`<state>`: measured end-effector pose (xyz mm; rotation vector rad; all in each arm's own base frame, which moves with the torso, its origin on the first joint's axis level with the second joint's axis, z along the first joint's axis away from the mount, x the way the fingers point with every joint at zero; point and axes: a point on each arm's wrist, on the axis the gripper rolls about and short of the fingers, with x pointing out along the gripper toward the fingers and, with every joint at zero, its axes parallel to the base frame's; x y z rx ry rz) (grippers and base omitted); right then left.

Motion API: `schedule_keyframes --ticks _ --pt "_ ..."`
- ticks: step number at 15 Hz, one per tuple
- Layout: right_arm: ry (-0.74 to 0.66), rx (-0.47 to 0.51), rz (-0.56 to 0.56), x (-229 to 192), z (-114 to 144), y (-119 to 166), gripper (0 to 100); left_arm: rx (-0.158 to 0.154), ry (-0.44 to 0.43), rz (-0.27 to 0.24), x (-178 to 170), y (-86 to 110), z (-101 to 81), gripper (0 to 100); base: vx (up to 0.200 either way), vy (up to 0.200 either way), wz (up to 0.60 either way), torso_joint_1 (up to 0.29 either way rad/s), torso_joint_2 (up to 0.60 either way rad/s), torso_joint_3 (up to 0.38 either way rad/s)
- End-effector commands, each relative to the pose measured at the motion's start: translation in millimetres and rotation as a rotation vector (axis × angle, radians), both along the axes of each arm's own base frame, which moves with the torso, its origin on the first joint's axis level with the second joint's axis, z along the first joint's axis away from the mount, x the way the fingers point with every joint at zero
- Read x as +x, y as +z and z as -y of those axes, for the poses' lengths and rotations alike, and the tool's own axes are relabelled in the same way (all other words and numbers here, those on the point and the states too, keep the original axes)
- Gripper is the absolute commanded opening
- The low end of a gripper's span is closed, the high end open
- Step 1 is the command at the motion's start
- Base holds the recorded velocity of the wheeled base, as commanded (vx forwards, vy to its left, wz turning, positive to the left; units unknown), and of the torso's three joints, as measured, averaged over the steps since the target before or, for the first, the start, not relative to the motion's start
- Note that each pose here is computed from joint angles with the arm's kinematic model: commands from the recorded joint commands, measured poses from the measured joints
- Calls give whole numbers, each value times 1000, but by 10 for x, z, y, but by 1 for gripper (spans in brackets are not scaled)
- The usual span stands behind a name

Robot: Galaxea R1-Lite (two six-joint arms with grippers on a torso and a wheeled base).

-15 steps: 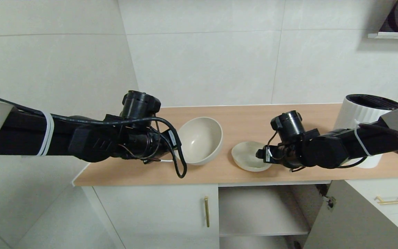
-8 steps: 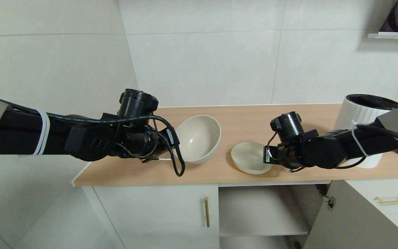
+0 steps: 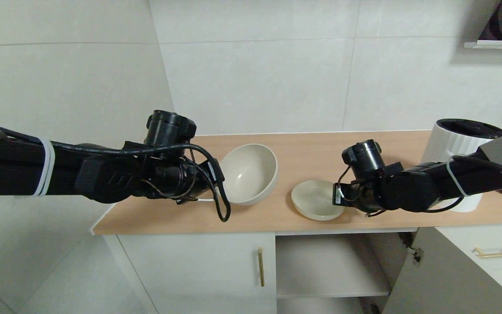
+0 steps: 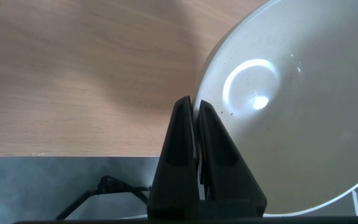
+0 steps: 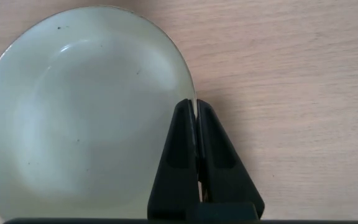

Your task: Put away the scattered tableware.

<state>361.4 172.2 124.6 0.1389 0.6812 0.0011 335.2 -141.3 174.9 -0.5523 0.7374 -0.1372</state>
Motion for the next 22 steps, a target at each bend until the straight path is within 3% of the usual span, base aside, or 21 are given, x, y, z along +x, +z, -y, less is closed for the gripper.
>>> schedule_keyframes --ticks 1,2,4,5,8,9,11,17,22 --pt "6 30 41 -104 49 247 0 -20 -23 28 -148 142 -58 0 0 0 0 0 0 0" --pt "12 37 43 -146 68 305 0 -26 -33 30 -182 165 -69 0 0 0 0 0 0 0" --pt "64 108 46 -395 173 623 0 24 -109 61 -330 220 -130 0 0 0 0 0 0 0" --pt "84 125 33 -475 199 679 0 32 -117 66 -358 230 -142 0 0 0 0 0 0 0" --pt "191 189 -23 -999 428 901 0 18 -189 94 -640 360 -227 0 0 0 0 0 0 0" --pt "205 193 -22 -1101 475 918 0 27 -236 98 -738 353 -256 0 0 0 0 0 0 0" --pt "223 160 -54 -1204 522 808 0 37 -269 97 -834 331 -288 0 0 0 0 0 0 0" --pt "214 137 -120 -1328 588 540 0 55 -300 25 -936 158 -255 0 0 0 0 0 0 0" --pt "209 128 -127 -1317 584 500 0 64 -302 -3 -887 79 -219 0 -200 0 0 7 3 2"
